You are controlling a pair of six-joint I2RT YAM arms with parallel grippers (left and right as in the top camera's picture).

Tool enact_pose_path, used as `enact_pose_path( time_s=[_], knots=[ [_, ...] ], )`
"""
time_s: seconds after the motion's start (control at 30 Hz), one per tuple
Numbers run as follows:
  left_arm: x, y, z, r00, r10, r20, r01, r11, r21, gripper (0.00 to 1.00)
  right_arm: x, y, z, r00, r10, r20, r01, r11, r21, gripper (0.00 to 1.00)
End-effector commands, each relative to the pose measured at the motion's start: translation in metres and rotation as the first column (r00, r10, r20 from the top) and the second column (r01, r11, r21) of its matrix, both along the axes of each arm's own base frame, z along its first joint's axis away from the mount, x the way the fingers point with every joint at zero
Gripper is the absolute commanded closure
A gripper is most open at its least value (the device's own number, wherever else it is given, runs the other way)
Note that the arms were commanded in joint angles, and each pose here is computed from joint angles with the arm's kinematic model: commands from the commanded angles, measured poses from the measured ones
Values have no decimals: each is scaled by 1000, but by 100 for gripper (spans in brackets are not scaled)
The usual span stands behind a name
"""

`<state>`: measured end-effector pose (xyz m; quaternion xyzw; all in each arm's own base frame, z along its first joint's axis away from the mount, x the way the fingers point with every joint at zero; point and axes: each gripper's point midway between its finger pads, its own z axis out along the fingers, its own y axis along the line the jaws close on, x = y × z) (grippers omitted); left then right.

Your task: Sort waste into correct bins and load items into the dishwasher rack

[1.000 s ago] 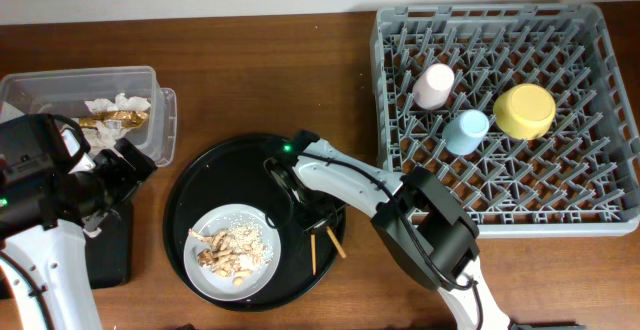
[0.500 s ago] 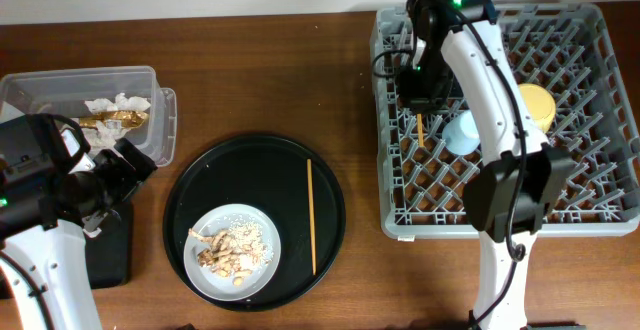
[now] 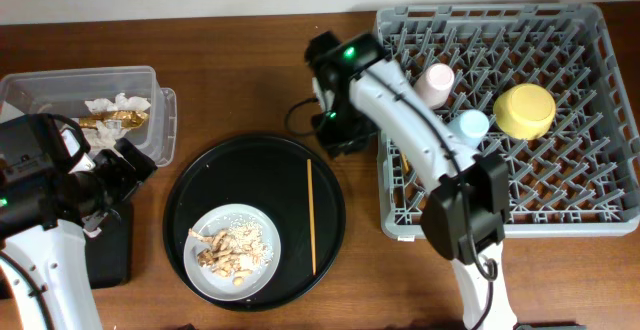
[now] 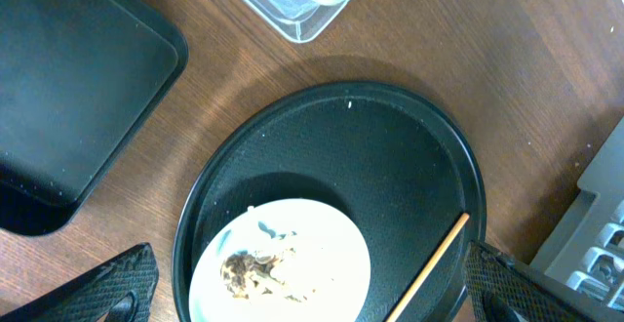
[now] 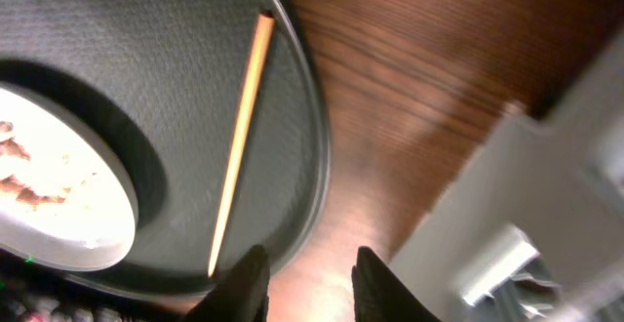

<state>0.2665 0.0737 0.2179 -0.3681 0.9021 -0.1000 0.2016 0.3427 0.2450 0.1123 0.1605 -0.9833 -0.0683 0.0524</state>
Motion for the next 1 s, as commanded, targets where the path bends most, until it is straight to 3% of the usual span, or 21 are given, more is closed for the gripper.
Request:
enact_pose_path(
  time_s=[0.0,0.1,0.13,0.2,0.33,0.37,0.4,0.5,0.6,0.7,0.73,0.8,0.97],
  knots=[
    [0,1,2,1000,1,7,-2,1000,8,1,-25,26,-38,998,-63,-15,62,997,-42,74],
    [0,1,2,1000,1,7,-2,1000,8,1,-42,58,-70,997,-70,25,71,997,-29,68],
    [0,1,2,1000,1,7,-2,1000,8,1,-40,56,-77,994,-80,72,86,994,-72,64],
    [0,1,2,1000,1,7,-2,1000,8,1,-39,41,-89,986,-116,119,133,980,-151,64],
    [0,1,2,1000,1,7,-2,1000,8,1,-42,44,-117,986,-125,113,137,985,-102,57],
    [0,1,2,1000,1,7,-2,1000,8,1,-44,49,-120,987,-128,96,135,988,-77,65],
    [0,1,2,1000,1,7,-2,1000,8,1,-45,49,-120,987,-127,96,135,988,-78,92],
    [0,1,2,1000,1,7,-2,1000,8,1,-42,51,-106,981,-168,95,175,982,-73,96],
    [0,1,2,1000,1,7,-2,1000,8,1,-15,40,-41,970,-201,138,207,978,-26,96],
    [0,1,2,1000,1,7,-2,1000,8,1,49,-30,54,944,-204,259,198,979,51,96],
    [0,1,2,1000,1,7,-2,1000,8,1,68,-59,65,940,-161,301,154,987,49,96],
    [0,1,2,1000,1,7,-2,1000,8,1,82,-101,60,947,-87,309,89,996,9,95],
    [-1,1,2,1000,1,7,-2,1000,8,1,104,-135,34,944,-173,279,175,984,18,89]
  ],
)
